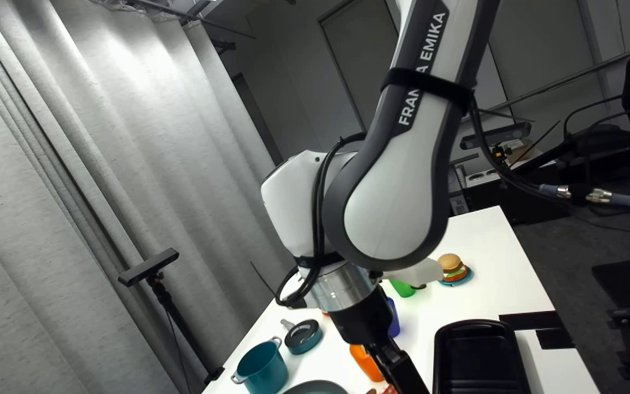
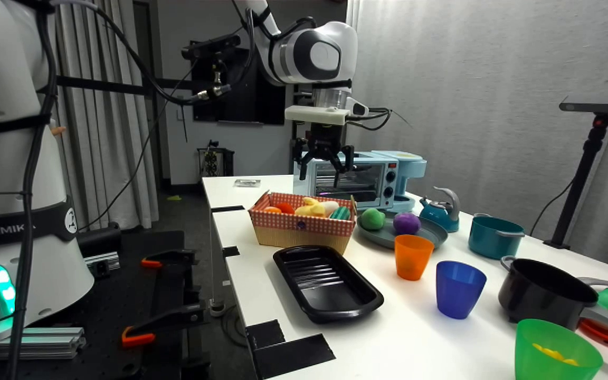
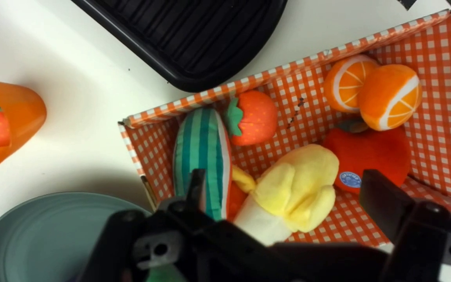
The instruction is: Put the two objects on the black tray in the brown box
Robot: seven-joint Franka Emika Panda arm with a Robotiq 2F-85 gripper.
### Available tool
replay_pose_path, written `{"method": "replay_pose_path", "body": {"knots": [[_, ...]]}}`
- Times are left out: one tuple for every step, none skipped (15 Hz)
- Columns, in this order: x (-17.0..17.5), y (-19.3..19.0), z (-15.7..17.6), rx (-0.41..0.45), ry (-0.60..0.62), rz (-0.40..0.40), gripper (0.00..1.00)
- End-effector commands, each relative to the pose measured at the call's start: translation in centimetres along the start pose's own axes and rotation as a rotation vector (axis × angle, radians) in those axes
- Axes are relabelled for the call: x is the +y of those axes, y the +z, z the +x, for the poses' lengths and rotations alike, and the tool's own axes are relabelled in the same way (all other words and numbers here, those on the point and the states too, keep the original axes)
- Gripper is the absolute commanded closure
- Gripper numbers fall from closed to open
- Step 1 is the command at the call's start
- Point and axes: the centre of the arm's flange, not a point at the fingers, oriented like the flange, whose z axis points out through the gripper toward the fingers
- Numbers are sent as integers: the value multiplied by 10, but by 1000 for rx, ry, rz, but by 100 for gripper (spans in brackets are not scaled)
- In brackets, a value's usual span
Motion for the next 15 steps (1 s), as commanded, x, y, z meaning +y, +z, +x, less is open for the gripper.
{"method": "replay_pose_path", "body": {"knots": [[14,-12,-5,-3,24,-9,0],[17,-13,-7,-1,33,-11,0],[22,-15,-12,1,46,-14,0],[26,-16,-16,2,58,-16,0],[31,-18,-21,4,73,-19,0],[36,-19,-25,6,85,-21,0],[42,-21,-30,8,100,-24,0],[47,-22,-35,11,114,-27,0],[52,-24,-41,14,130,-29,0],[58,-26,-47,17,146,-31,0],[63,-28,-53,21,164,-33,0],[68,-30,-59,22,180,-35,0],[72,-31,-64,24,194,-36,0],[77,-33,-71,25,209,-37,0],[80,-33,-76,26,222,-38,0]]}}
